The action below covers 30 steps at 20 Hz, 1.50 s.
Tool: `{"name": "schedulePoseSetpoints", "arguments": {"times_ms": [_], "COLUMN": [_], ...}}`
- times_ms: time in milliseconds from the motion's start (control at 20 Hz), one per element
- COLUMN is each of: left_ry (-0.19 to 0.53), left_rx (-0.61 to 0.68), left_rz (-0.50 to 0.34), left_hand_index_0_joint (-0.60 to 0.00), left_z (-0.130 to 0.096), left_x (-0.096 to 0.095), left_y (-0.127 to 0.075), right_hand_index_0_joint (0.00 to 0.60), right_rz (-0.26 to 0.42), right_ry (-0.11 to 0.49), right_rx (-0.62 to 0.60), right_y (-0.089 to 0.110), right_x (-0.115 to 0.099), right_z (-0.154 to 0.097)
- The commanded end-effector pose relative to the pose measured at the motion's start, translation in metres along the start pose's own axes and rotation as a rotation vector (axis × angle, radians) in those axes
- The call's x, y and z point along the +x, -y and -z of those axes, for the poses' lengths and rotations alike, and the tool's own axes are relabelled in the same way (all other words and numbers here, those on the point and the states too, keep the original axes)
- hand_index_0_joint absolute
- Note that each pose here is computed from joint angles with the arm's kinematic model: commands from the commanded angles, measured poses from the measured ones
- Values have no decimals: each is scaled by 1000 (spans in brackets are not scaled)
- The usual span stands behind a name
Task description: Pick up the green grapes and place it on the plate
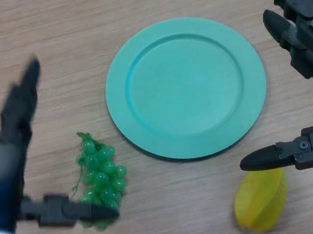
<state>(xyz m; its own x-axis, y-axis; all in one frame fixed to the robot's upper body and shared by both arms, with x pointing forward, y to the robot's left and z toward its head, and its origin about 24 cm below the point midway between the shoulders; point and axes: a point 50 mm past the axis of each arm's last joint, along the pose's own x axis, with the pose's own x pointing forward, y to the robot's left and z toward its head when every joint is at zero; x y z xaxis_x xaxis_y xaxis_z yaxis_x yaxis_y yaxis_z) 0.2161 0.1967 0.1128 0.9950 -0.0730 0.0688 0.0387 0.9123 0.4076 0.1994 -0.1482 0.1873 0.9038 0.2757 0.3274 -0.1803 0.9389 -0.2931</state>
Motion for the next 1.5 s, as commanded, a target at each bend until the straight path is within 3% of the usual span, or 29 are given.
{"name": "schedulePoseSetpoints", "arguments": {"times_ms": [50, 450, 700, 750, 900, 950, 1000, 1250, 1450, 1500], "left_ry": [182, 148, 189, 189, 155, 140, 142, 122, 128, 132], "left_rx": [93, 36, -27, -30, -60, -71, -69, 7, 12, -40], "left_rz": [-118, -106, -144, -146, -146, -141, -138, -129, -175, -195], "left_hand_index_0_joint": [0, 0, 0, -50, -450, -550, -600, -600, -600, -600], "left_z": [-18, 27, 43, 43, 54, 58, 60, 63, 52, 45], "left_x": [-2, 10, 18, 18, 20, 20, 21, 20, 18, 15], "left_y": [-14, 11, 22, 22, 28, 32, 37, 40, 24, 16], "right_hand_index_0_joint": [0, 0, 0, 0, 0, 0, 0, 0, 0, 0], "right_rz": [15, 13, -2, -3, -6, -8, -13, -22, -30, -32], "right_ry": [169, 168, 172, 172, 170, 169, 166, 156, 147, 145], "right_rx": [-30, -5, 13, 14, 19, 20, 15, 31, 39, 45], "right_y": [1, 1, 1, 1, 1, 1, 0, -1, -3, -4], "right_x": [-3, -6, -8, -8, -8, -8, -9, -10, -11, -11], "right_z": [-24, -26, -27, -27, -28, -28, -27, -29, -29, -29]}}
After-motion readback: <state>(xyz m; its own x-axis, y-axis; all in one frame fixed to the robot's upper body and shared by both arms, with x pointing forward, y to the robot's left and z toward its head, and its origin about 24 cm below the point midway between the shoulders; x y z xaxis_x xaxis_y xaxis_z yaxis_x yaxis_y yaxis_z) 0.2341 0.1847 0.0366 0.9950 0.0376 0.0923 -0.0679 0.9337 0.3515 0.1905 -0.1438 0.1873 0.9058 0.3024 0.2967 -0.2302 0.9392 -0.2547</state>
